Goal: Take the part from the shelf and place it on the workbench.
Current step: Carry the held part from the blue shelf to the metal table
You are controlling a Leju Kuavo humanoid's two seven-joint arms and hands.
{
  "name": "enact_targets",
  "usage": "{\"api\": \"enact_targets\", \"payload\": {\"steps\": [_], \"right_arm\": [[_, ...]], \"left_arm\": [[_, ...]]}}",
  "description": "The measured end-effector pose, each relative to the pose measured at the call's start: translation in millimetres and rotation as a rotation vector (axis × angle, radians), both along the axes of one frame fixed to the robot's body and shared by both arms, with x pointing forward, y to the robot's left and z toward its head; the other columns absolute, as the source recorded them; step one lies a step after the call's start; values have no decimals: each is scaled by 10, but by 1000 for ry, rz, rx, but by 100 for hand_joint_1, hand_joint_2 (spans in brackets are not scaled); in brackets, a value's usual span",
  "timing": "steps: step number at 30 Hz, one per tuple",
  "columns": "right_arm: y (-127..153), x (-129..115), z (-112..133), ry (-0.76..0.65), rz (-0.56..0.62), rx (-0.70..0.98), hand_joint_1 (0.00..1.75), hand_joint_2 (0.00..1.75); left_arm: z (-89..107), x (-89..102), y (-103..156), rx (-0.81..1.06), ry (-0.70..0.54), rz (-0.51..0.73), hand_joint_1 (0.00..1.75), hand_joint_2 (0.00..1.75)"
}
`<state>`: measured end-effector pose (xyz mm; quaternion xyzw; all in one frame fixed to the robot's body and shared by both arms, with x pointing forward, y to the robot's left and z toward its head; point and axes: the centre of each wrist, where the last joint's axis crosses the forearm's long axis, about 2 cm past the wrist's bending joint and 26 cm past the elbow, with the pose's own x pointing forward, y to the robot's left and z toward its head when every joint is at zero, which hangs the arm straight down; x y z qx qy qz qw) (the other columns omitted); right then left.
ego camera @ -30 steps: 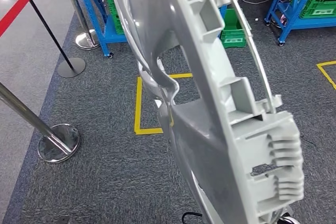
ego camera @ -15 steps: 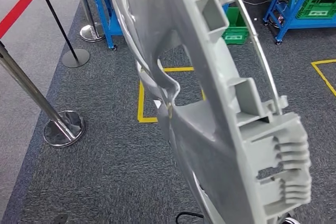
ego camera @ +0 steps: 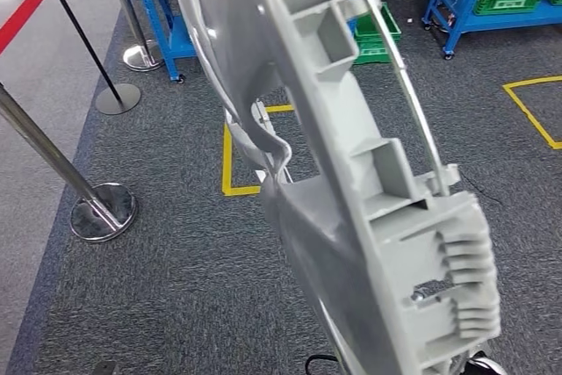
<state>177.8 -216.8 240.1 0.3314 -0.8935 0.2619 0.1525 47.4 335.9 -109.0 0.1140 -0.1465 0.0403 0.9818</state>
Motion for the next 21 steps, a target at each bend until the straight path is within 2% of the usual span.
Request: {"api": "enact_targets", "payload": {"steps": [21], "right_arm": [[-156,42,-13,2,-17,-36,175,175]], "left_arm": [[-5,-11,-49,-13,-1,1,0,0]]}}
